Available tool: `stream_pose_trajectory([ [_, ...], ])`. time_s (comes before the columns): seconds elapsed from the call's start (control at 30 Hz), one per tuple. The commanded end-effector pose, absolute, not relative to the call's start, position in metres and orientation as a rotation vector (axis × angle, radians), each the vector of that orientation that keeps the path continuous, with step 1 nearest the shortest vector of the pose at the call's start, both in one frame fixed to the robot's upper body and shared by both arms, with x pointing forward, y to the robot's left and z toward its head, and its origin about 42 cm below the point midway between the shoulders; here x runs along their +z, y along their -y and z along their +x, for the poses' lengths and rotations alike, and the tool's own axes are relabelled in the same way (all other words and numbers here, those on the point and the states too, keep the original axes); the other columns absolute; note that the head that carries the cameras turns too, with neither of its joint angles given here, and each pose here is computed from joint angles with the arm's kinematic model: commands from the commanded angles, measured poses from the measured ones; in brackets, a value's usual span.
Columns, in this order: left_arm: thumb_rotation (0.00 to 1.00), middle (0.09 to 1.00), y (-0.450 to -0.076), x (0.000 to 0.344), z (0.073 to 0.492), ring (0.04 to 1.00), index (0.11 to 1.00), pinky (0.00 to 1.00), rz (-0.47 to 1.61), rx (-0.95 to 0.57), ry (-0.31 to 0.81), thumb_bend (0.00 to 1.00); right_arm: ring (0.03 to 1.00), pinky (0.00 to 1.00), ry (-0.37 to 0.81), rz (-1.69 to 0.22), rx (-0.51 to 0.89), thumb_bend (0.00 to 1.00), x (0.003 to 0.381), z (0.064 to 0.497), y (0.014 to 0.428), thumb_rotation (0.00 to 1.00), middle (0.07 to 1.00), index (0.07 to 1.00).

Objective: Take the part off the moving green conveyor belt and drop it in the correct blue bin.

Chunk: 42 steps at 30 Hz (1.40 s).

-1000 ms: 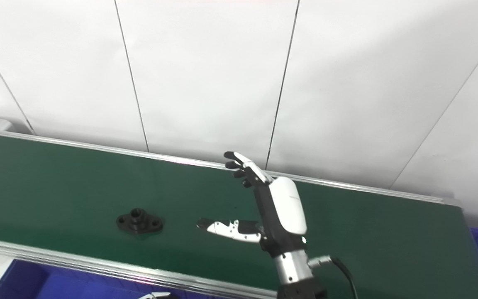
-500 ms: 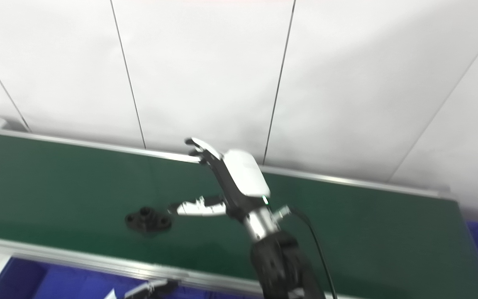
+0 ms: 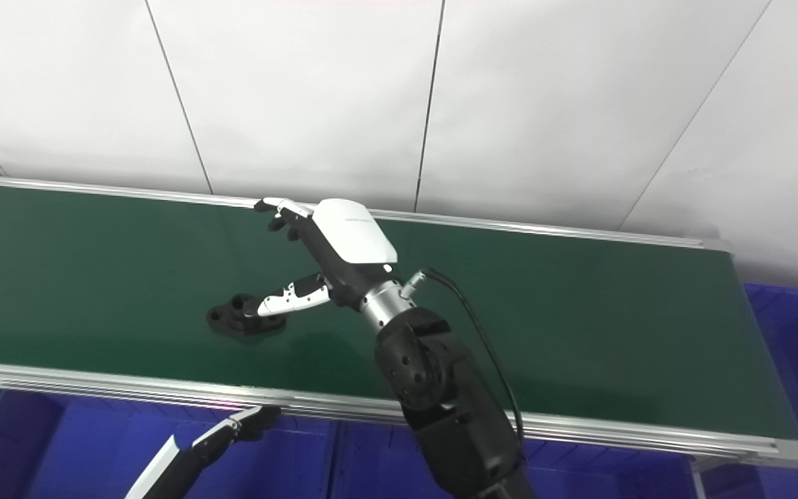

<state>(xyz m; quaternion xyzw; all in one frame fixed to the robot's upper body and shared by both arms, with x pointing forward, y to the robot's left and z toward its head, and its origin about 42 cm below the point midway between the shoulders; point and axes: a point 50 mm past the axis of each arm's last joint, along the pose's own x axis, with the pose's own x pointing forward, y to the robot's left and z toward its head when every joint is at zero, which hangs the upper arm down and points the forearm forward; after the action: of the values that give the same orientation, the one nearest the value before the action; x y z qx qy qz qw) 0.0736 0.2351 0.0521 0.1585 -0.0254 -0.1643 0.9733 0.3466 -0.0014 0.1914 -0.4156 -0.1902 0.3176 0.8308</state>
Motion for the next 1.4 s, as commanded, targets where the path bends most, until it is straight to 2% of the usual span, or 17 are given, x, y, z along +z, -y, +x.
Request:
stream_pose_trajectory([
  [0.0, 0.47, 0.858, -0.234, 0.061, 0.073, 0.843, 0.846, 0.81, 0.301, -0.33, 0.101, 0.69, 0.697, 0.61, 0.459, -0.879, 0.672, 0.77, 0.209, 0.351, -0.011, 0.4, 0.755, 0.845],
  [0.3, 0.45, 0.859, -0.229, 0.059, 0.071, 0.833, 0.845, 0.78, 0.309, -0.329, 0.106, 0.68, 0.774, 0.7, 0.397, -0.962, 0.73, 0.81, 0.192, 0.36, -0.022, 0.36, 0.815, 0.846],
  [0.5, 0.48, 0.858, -0.225, 0.057, 0.07, 0.831, 0.843, 0.79, 0.329, -0.328, 0.125, 0.68, 0.755, 0.67, 0.388, -1.068, 0.741, 0.83, 0.18, 0.365, -0.024, 0.37, 0.802, 0.837],
  [1.0, 0.49, 0.865, -0.218, 0.058, 0.068, 0.84, 0.851, 0.79, 0.302, -0.333, 0.128, 0.69, 0.78, 0.74, 0.33, -1.249, 0.831, 0.81, 0.151, 0.369, -0.009, 0.34, 0.806, 0.834],
  [1.2, 0.48, 0.864, -0.216, 0.059, 0.068, 0.839, 0.85, 0.79, 0.298, -0.331, 0.132, 0.7, 0.774, 0.72, 0.321, -1.302, 0.869, 0.79, 0.144, 0.369, -0.003, 0.32, 0.804, 0.83],
  [1.37, 0.48, 0.87, -0.215, 0.059, 0.068, 0.845, 0.858, 0.8, 0.301, -0.332, 0.137, 0.68, 0.731, 0.68, 0.302, -1.329, 0.896, 0.78, 0.136, 0.365, 0.002, 0.3, 0.762, 0.814],
])
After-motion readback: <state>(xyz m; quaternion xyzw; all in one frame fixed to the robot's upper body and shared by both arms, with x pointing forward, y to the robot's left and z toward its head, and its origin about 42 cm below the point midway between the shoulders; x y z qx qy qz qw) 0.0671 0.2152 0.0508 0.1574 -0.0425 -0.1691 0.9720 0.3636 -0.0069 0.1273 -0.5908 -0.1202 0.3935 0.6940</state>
